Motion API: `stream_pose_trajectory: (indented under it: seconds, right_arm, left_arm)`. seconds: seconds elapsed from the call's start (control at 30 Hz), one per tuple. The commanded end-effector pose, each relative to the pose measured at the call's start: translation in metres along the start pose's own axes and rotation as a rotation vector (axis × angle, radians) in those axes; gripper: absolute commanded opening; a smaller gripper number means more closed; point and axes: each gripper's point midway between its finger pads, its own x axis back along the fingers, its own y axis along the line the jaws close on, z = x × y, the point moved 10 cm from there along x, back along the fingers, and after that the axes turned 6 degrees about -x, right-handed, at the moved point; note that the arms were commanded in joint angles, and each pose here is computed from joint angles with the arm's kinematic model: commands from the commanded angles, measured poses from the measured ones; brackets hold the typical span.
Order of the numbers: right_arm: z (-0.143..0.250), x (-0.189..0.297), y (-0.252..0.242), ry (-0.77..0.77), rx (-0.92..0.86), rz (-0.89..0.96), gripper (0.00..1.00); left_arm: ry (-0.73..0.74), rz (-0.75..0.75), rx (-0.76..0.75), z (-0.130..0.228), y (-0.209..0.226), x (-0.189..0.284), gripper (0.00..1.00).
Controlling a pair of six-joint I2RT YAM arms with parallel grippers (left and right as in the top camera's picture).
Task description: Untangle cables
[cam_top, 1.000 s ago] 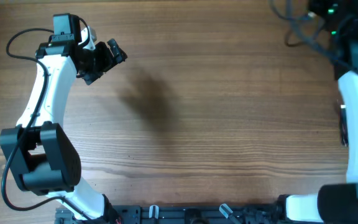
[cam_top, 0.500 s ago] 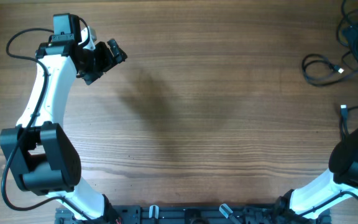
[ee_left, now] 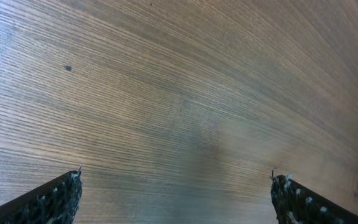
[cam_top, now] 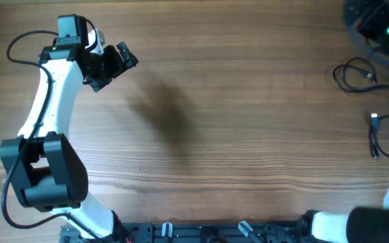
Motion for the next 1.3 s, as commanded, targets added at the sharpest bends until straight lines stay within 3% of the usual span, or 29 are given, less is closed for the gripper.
stream_pose_trajectory:
  seconds: [0.0,0.1,0.2,0.33,0.4,0.57,0.67,0.8,0.93,1.0,1.13,1.27]
  right_arm:
    - [0.018,0.031,0.058,0.037,0.202,-0.167,0.99]
    - [0.048,0.053,0.1,0.13,0.262,-0.274,1.0]
    - [0.067,0.072,0.109,0.217,0.258,-0.296,1.0]
    - [0.088,0.081,0.097,0.406,-0.067,-0.178,1.0]
    - [0.095,0.081,0.092,0.451,-0.086,-0.129,1.0]
    - [0.099,0.082,0.09,0.484,-0.087,-0.116,1.0]
    - [0.101,0.079,0.086,0.472,0.046,-0.11,1.0]
    - [0.124,0.099,0.07,0.369,0.403,-0.176,1.0]
    - [0.156,0.129,0.051,0.078,0.492,-0.268,1.0]
    - [0.167,0.149,0.046,-0.131,0.435,-0.344,1.0]
    - [0.185,0.177,0.036,-0.399,0.316,-0.473,1.0]
    - [0.204,0.194,0.025,-0.493,0.246,-0.541,1.0]
  left_arm:
    - [-0.016,-0.004,-0.02,-0.002,-0.002,0.003,1.0]
    - [-0.016,-0.004,-0.02,-0.002,-0.002,0.003,1.0]
    - [-0.016,-0.004,-0.02,-0.002,-0.002,0.003,1.0]
    - [-0.016,-0.004,-0.02,-0.002,-0.002,0.003,1.0]
    - [-0.016,-0.004,-0.019,-0.002,-0.002,0.003,1.0]
    - [-0.016,-0.004,-0.02,-0.002,-0.002,0.003,1.0]
    - [-0.016,-0.004,-0.02,-0.002,-0.002,0.003,1.0]
    - [-0.016,-0.004,-0.02,-0.002,-0.002,0.003,1.0]
    - [-0.016,-0.004,-0.02,-0.002,-0.002,0.003,1.0]
    - [-0.016,-0.004,-0.02,-0.002,-0.002,0.003,1.0]
    - [-0.016,-0.004,-0.02,-0.002,-0.002,0.003,1.0]
    - [-0.016,-0.004,-0.02,-0.002,-0.002,0.003,1.0]
